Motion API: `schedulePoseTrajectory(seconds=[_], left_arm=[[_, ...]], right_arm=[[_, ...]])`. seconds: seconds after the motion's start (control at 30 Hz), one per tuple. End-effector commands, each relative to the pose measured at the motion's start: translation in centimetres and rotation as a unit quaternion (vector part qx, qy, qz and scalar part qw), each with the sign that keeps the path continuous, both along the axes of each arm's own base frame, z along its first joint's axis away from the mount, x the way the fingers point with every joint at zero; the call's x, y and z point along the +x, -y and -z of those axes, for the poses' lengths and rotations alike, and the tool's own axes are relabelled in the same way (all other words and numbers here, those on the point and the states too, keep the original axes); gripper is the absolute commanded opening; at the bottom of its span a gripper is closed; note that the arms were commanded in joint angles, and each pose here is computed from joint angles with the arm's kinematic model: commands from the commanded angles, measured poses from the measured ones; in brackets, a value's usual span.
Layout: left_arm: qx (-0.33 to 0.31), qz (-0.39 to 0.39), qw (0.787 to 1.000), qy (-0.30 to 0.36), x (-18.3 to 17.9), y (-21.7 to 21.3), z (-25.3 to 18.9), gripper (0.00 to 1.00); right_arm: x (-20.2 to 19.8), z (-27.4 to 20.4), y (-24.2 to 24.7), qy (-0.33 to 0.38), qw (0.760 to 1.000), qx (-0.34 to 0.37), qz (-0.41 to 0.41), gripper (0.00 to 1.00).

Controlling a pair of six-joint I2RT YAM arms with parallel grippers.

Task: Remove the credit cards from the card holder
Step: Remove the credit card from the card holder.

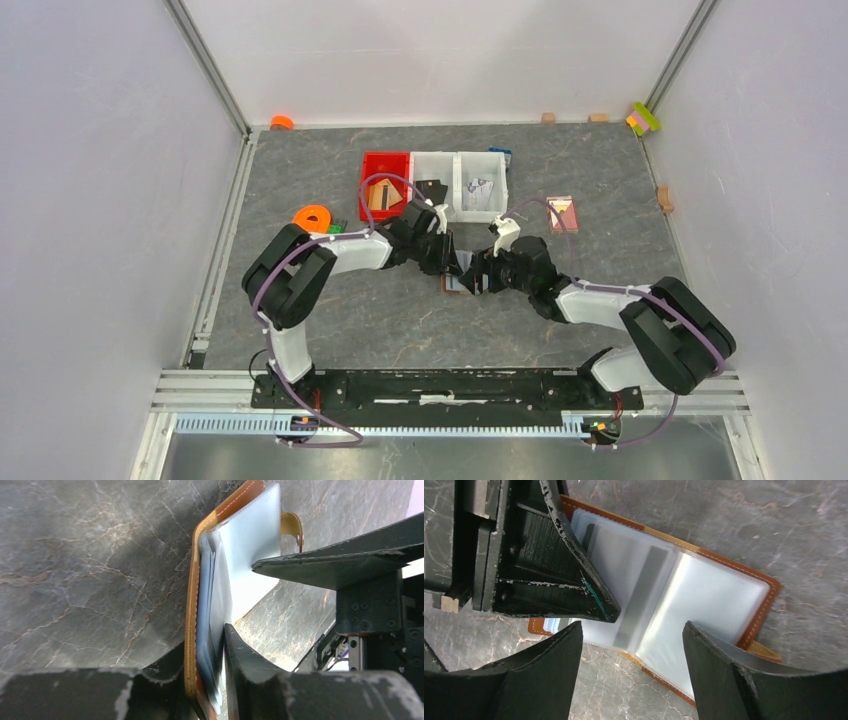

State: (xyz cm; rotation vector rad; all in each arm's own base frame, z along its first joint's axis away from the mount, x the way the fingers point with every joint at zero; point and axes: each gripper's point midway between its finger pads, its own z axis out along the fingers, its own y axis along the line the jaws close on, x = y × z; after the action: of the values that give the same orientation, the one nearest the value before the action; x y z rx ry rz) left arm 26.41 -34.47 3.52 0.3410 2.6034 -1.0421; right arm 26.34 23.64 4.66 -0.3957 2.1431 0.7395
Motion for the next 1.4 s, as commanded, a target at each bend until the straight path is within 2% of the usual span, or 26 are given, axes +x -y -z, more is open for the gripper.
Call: schedulePoseTrajectory(seconds=[0.0,0.37,0.57,0.77,0.87,0.93,1.1,1.2,1.37], left_arm=[[-0.029,0.032,0.999,-0.022,-0.5,0.9,-0.7,0.31],[-0.082,0.037,0.996,-0.022,-0.8,1.1,-2.8,0.4],[-0.093,0.038,0.995,-0.023,-1.0,1.2,-3.3,0.4],[-0.094,0.036,0.995,-0.016,-0.9,1.0,-3.7,0.4],[-0.097,0.035,0.995,-0.013,-0.8,0.8,-4.1,0.4],[-0.098,0.032,0.995,-0.012,-0.7,0.6,-4.2,0.4],[-0.102,0.022,0.994,-0.012,-0.4,0.0,-4.4,0.39],[-0.106,0.018,0.994,-0.013,-0.3,-0.3,-4.5,0.37],[-0.106,0.013,0.994,-0.007,-0.1,-0.7,-4.8,0.34]], right_arm=[[0.7,-1.8,-2.3,0.018,0.998,0.037,-0.036,0.78],[0.5,-0.7,-2.7,0.002,0.999,0.019,-0.043,0.8],[0.7,-0.3,-2.7,0.0,0.999,0.005,-0.037,0.79],[1.5,0.7,-1.6,-0.01,1.0,-0.026,0.0,0.51],[1.7,1.2,-1.3,-0.019,0.999,-0.034,0.013,0.4],[1.9,1.4,-0.9,-0.02,0.999,-0.041,0.024,0.36],[2.4,1.2,0.3,-0.01,0.997,-0.054,0.058,0.14],[2.4,1.2,0.5,-0.011,0.997,-0.053,0.062,0.08],[2.5,1.7,0.7,-0.019,0.996,-0.056,0.065,0.06]])
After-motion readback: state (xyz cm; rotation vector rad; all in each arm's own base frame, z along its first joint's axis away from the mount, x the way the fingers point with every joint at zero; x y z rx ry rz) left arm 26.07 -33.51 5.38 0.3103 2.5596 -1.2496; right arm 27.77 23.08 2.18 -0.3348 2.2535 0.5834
